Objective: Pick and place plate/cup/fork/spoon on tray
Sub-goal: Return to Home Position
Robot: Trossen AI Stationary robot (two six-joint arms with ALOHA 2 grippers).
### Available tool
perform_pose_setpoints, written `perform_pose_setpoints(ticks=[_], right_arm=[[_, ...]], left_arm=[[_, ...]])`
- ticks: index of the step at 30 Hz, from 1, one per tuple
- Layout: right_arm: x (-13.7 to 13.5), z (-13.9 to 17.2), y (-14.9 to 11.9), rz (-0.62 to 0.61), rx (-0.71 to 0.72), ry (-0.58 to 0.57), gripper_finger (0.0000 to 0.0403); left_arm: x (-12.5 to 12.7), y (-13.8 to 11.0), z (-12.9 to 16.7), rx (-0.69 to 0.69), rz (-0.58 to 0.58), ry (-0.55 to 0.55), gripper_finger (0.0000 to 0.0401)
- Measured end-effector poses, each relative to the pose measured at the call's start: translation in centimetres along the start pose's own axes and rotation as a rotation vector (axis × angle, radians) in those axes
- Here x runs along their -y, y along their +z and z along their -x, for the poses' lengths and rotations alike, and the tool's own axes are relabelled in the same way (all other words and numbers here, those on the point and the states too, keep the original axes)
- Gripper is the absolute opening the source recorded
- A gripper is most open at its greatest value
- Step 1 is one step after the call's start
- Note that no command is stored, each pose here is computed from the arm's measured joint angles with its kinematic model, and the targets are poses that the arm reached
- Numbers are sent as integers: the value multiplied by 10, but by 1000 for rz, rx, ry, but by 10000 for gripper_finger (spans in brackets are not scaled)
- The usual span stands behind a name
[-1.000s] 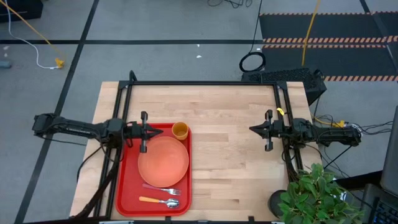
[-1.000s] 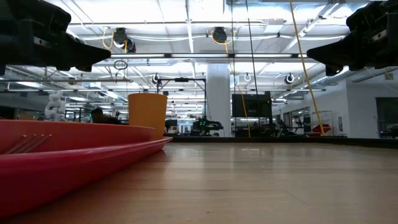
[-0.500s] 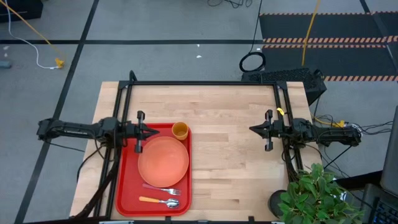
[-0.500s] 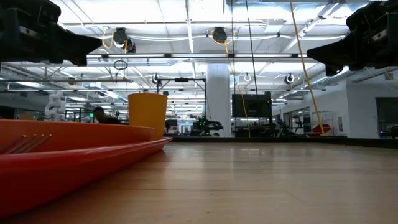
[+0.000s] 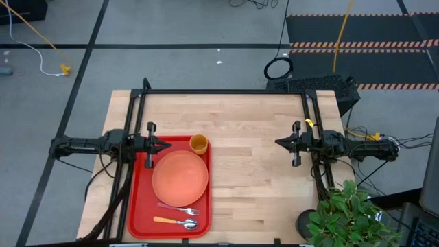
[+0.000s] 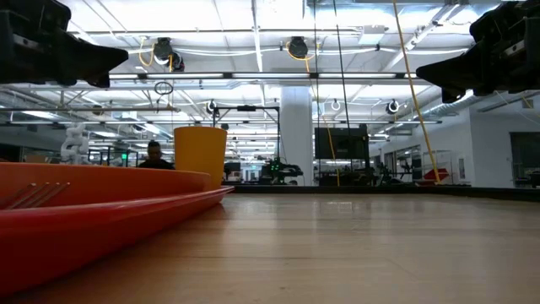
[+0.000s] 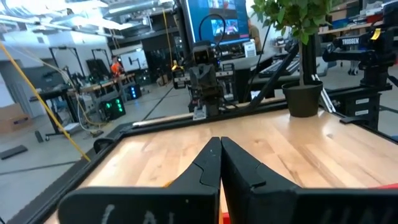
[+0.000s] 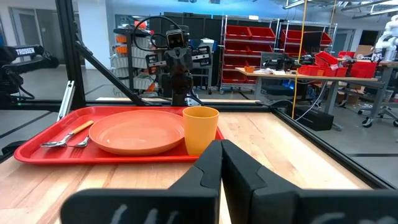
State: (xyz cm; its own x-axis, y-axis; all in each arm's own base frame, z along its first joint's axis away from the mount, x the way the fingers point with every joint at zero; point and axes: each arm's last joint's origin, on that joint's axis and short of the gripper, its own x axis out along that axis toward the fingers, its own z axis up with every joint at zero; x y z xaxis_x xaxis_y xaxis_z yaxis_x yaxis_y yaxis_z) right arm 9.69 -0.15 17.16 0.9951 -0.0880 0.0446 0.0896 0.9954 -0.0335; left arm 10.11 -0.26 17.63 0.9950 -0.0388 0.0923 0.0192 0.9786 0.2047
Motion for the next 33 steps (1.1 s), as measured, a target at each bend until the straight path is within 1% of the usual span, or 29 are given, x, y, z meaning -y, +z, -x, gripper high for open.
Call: perform_pose_setpoints(ticks=[5, 10, 13, 17, 20, 28, 30, 33], right_arm=[[0, 0, 0, 0, 0, 0, 0], [0, 0, 0, 0, 0, 0, 0], [0, 0, 0, 0, 0, 0, 0], [0, 0, 0, 0, 0, 0, 0], [0, 0, 0, 0, 0, 0, 0], [0, 0, 0, 0, 0, 0, 0], [0, 0, 0, 0, 0, 0, 0], [0, 0, 0, 0, 0, 0, 0]], left_arm=[[-1, 4, 5, 47, -25, 11, 6], [-1, 3, 5, 43, -11, 9, 3], [-1, 3, 5, 37, -3, 8, 9], [1, -4, 4, -33, -30, -6, 19], [2, -7, 5, -67, -18, -14, 18], [2, -7, 4, -70, -16, -15, 3], [2, -7, 4, -70, -15, -14, 6], [2, -7, 4, -70, -18, -15, 20]])
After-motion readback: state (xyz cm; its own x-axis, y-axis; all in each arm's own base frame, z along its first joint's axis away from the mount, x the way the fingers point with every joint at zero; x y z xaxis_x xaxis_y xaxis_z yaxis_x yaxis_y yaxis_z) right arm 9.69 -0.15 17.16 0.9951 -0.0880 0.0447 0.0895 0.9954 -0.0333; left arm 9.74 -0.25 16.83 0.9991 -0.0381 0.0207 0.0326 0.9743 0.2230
